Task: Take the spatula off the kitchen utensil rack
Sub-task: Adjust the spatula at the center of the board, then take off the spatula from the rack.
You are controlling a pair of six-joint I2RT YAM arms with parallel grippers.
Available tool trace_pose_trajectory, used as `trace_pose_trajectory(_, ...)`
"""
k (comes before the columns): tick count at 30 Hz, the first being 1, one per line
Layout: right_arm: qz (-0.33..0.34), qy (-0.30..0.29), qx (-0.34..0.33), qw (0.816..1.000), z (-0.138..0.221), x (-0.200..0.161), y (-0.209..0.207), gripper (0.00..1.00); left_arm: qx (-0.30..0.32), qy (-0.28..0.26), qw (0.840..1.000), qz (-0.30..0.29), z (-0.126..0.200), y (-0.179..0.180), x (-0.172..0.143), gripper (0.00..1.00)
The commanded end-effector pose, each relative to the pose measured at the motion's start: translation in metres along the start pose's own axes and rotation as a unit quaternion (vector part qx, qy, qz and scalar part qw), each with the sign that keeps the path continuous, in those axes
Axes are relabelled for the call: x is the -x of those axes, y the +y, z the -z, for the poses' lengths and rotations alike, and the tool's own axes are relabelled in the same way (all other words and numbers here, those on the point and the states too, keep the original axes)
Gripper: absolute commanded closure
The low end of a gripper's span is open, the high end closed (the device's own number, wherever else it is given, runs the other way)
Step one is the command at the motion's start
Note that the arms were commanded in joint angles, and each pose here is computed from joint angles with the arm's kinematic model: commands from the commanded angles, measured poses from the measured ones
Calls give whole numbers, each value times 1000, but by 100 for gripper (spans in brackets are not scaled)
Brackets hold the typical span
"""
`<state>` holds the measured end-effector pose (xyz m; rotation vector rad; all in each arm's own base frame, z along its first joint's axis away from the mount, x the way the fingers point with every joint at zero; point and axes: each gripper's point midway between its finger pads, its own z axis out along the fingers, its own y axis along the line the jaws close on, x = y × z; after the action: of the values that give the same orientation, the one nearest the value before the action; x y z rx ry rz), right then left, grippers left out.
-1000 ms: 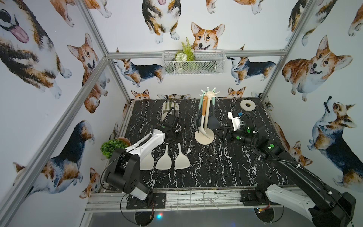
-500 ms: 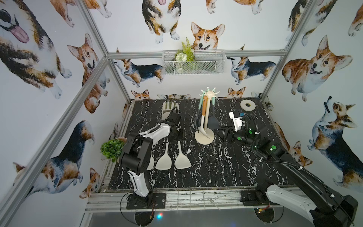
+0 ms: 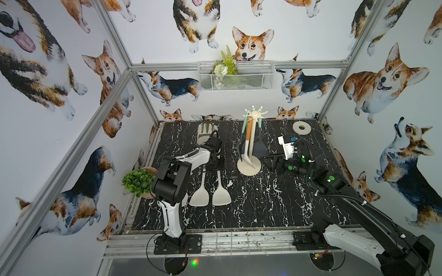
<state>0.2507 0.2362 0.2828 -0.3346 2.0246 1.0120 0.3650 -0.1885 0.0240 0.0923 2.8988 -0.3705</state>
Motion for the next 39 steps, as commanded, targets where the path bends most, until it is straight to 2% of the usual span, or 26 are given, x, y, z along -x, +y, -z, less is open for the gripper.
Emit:
trace_pose_trajectory(1, 5, -5, 4, 1000, 0, 4, 2, 28, 5, -3, 1000, -9, 5, 0, 3, 49)
trace_pose_trajectory(11, 1, -4, 4, 1000, -1, 3, 2, 28, -6, -26, 999, -32, 26, -8, 13, 48)
trace_pose_trajectory(14, 3, -6, -5, 1000, 1, 3, -1, 28, -3, -48, 998, -44, 50, -11, 19, 48)
trace_pose_trajectory(18, 3, -6, -43, 999, 1, 6, -12, 31, -36, -106, 992, -65, 94, -27, 28, 48)
trace_pose_trajectory(20, 17, -1, -81, 997, -2, 8, -20, 34, -69, -163, 981, -81, 136, -42, 35, 48)
trace_pose_trajectory(23, 58, 17, -120, 991, -12, 8, -20, 36, -112, -214, 965, -101, 174, -61, 37, 48)
trace_pose_trajectory(25, 71, 28, -121, 990, -21, 8, -14, 36, -152, -260, 945, -124, 203, -84, 34, 50)
trace_pose_trajectory(27, 65, 36, -117, 990, -32, 6, -13, 36, -182, -288, 929, -145, 219, -105, 28, 51)
trace_pose_trajectory(30, 52, 30, -114, 992, -39, 8, -13, 36, -220, -316, 906, -176, 231, -135, 17, 53)
trace_pose_trajectory(39, 44, 23, -124, 991, -35, 7, -17, 36, -290, -332, 873, -208, 231, -176, 16, 53)
